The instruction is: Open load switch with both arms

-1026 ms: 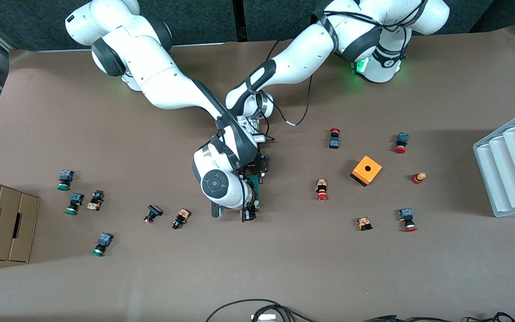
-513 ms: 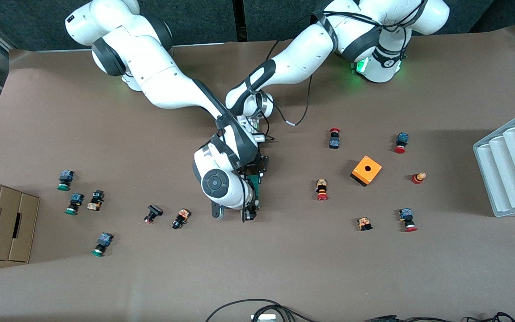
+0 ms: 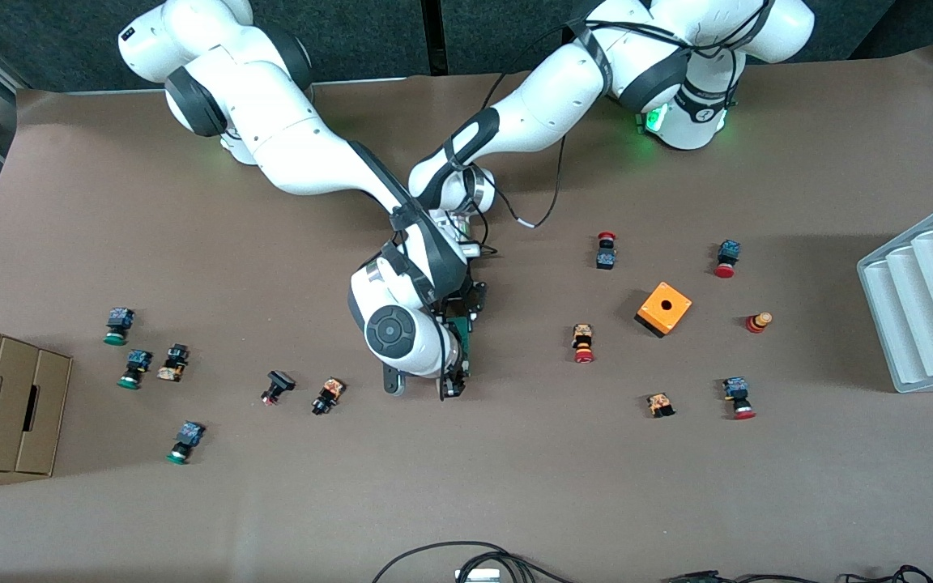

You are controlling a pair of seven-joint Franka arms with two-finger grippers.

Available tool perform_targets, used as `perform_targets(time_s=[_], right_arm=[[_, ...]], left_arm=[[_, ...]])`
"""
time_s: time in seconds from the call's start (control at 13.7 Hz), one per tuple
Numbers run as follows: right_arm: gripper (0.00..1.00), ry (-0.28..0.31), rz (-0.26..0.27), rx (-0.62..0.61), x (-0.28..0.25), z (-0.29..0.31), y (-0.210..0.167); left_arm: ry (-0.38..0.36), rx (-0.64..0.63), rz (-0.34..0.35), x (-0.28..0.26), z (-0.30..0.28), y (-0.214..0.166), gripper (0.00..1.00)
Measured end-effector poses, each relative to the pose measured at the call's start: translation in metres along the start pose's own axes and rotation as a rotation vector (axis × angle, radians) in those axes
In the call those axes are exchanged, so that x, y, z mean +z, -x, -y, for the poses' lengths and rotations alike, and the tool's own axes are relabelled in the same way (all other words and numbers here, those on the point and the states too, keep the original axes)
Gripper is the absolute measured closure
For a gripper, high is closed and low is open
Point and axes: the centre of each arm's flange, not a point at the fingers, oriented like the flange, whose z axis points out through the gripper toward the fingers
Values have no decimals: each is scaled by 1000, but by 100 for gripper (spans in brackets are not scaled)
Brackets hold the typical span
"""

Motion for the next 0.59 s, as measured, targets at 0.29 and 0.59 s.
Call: perform_targets(time_s=[0.29, 0.59], right_arm=[[61, 4, -2, -7, -2, -1, 0], [62, 15, -4, -14, -6, -3, 3]], left_arm=[[0, 0, 0, 0, 0, 0, 46], [0, 0, 0, 0, 0, 0, 46]])
